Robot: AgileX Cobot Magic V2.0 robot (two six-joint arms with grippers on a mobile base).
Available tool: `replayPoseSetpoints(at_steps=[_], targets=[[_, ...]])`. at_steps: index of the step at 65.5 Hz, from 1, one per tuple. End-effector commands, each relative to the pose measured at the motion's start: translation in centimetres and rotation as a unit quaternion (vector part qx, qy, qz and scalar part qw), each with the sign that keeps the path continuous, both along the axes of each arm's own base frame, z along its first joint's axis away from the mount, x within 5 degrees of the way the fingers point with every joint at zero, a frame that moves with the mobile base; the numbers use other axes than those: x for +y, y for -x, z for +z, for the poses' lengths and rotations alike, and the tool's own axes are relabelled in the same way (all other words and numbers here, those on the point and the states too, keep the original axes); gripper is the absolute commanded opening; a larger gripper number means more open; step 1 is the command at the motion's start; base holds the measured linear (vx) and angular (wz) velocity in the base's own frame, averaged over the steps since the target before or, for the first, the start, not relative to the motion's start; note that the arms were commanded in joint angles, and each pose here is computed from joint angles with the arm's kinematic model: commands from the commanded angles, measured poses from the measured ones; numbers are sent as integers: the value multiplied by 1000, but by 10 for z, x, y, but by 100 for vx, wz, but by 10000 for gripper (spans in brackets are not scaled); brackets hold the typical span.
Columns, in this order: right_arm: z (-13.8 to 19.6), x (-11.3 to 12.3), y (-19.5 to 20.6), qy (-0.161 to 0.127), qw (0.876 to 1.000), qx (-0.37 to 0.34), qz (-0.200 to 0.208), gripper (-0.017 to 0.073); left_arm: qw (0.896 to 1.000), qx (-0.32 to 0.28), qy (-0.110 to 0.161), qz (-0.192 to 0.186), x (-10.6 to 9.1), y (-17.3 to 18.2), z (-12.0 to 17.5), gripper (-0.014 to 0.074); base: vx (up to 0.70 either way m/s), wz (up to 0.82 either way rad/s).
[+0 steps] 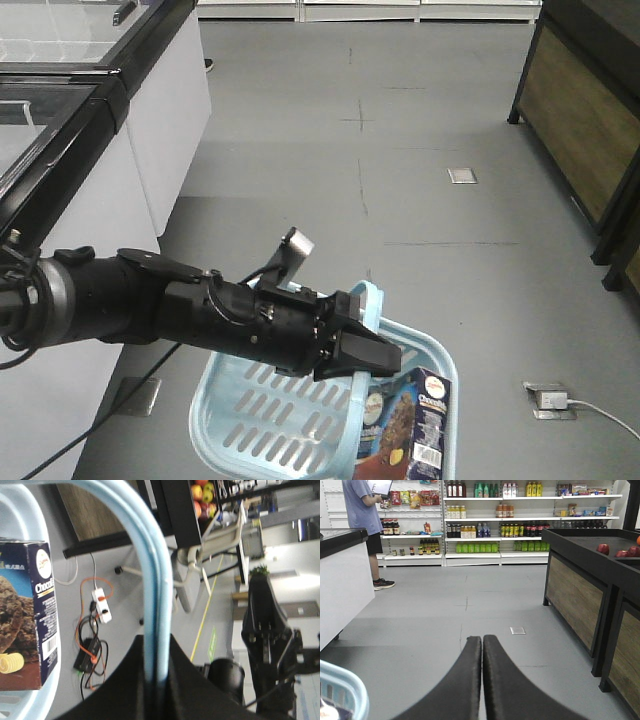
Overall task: Left arm holds basket, right arm returns cookies
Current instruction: 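Lift the light-blue basket with the left gripper in front of the robot, then hold the basket with the left gripper while driving toward the drink shelves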
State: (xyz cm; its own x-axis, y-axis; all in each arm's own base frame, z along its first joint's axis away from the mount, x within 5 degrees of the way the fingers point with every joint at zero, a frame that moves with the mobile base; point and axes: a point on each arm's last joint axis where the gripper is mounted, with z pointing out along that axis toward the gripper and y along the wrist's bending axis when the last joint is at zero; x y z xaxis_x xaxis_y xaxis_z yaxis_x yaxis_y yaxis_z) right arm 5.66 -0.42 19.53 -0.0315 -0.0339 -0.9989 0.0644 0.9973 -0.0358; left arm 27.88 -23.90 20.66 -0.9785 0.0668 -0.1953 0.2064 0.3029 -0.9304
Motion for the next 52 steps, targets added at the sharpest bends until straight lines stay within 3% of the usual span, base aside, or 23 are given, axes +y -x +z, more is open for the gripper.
replayPoseSetpoints(at_steps=[1, 17, 52], targets=[[7, 1, 1, 8, 999, -44, 2, -8, 996, -19, 85, -10, -11, 10, 36, -8, 0, 0], [7, 1, 1, 8, 999, -44, 2, -8, 998, -23, 54, 6, -21, 13, 30, -8, 0, 0], [7, 1, 1, 8, 999, -43, 2, -8, 998, -22, 49, 10, -21, 13, 29, -8, 0, 0]])
